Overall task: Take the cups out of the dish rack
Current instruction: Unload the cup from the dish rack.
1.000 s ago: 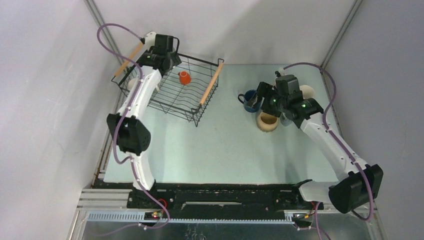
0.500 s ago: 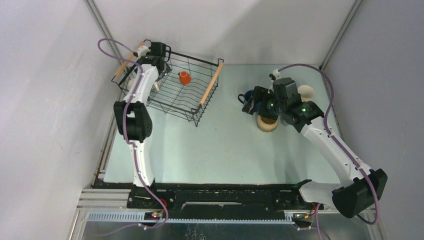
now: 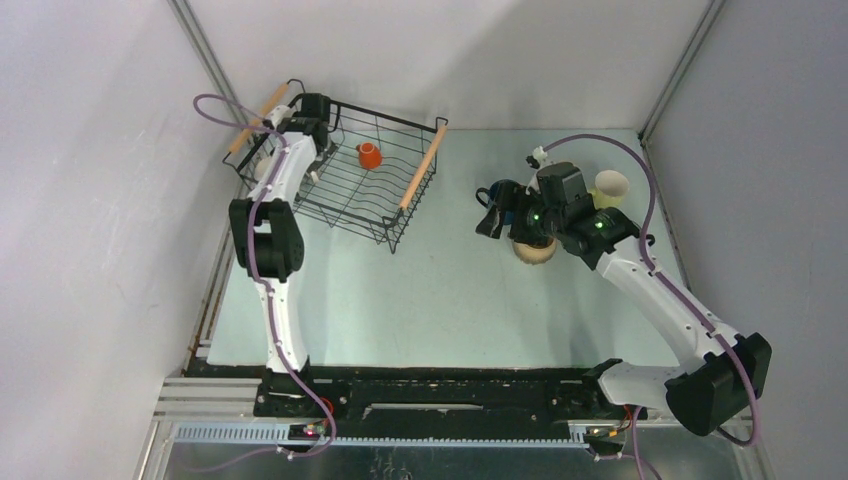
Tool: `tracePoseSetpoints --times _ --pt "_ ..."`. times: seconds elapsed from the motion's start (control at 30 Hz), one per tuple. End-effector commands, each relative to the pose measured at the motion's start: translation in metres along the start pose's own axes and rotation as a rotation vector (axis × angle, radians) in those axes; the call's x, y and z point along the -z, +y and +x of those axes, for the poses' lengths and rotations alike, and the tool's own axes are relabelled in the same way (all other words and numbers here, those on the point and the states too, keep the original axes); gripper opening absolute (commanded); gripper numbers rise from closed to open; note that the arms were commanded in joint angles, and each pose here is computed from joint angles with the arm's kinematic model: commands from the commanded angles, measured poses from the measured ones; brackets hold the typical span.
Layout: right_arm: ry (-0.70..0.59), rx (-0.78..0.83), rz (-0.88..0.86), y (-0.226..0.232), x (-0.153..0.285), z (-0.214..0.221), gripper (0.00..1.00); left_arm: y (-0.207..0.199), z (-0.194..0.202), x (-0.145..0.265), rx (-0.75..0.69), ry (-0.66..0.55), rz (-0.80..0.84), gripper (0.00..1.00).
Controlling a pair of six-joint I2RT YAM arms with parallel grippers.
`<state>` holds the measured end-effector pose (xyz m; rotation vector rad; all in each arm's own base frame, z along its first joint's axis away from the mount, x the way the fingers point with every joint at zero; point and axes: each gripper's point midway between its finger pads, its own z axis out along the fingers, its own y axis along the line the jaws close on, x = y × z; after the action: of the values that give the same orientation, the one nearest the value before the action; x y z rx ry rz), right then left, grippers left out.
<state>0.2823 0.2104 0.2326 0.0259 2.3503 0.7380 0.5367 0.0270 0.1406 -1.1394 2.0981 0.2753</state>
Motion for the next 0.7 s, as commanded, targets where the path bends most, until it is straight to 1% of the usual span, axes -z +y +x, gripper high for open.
tracePoseSetpoints --times 0.0,0.4,0.57,0.67 --pt "-0.026 0.033 -0.044 0.009 0.0 -0.005 0.87 0.006 -0.006 -0.009 0.051 -0.029 -0.026 0.81" --pt "-0.01 0.033 -0.056 0.012 -0.005 -0.002 0.88 0.005 0.006 -0.022 0.02 -0.011 -0.024 0.79" --pt "-0.007 0.032 -0.065 0.016 -0.009 -0.001 0.88 0.005 0.002 -0.023 -0.017 -0.025 -0.017 0.81" --pt "-0.005 0.034 -0.078 0.02 -0.011 0.0 0.88 0.004 0.002 -0.022 -0.04 -0.029 -0.014 0.83"
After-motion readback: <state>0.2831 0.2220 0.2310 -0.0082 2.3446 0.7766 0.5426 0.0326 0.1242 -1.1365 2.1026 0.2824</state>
